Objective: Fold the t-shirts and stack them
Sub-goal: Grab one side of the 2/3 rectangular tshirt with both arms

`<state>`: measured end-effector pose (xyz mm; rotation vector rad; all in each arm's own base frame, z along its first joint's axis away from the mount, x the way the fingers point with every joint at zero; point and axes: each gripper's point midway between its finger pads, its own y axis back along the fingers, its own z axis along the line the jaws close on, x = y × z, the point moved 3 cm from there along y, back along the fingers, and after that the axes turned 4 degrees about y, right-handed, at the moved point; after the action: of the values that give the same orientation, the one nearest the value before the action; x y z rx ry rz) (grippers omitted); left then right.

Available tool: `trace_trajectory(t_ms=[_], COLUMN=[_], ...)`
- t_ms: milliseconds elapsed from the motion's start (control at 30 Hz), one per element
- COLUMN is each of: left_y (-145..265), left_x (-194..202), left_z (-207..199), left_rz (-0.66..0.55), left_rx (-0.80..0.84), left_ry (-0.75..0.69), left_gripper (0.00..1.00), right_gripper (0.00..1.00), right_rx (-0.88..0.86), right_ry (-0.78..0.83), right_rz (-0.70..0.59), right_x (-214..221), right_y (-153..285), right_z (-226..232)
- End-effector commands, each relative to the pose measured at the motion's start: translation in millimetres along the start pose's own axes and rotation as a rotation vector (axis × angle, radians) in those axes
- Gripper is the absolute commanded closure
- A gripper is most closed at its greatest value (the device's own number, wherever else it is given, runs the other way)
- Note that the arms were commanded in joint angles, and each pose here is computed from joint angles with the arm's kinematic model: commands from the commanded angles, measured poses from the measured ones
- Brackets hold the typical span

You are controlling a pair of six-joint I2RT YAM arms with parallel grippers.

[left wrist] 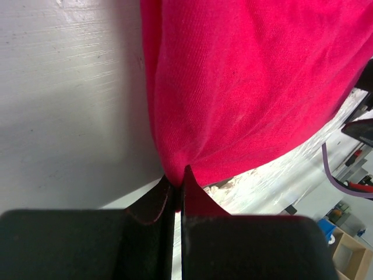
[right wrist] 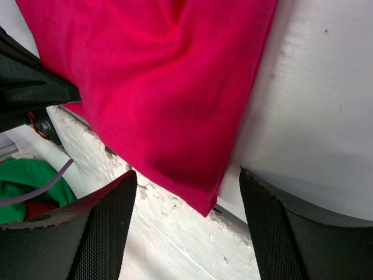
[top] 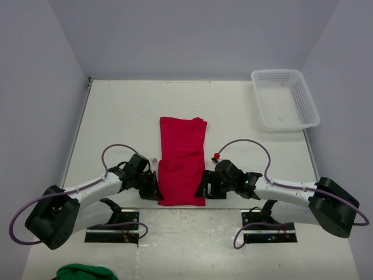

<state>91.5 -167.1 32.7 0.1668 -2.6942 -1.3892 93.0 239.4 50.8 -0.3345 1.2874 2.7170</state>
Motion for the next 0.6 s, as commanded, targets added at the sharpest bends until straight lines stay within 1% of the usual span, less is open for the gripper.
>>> trace_trajectory(t_ms=[0,200,567], left_y=[1.0,3.6,4.9], left_x=[-3.5,-4.2,-6.1], left_z=[11.6,8.2,4.1], left_rz=[-0.026,-0.027,-0.031], left_rx=[-0.077,-0.069,-0.057], left_ry=[-0.029,-0.037,-0.045], left_gripper=[1.00,1.00,1.00], right_gripper=[0.27,0.28,0.30], right_rx=[0.169,0.222,0.258], right_ry=[-0.036,-0.047,-0.119], right_rz=[0.039,0.074,-0.032], right_x=[21.6,38.9,34.3], right_y=[-4.4,-12.8,2.8], right_z=[-35.7,-41.0,-51.5])
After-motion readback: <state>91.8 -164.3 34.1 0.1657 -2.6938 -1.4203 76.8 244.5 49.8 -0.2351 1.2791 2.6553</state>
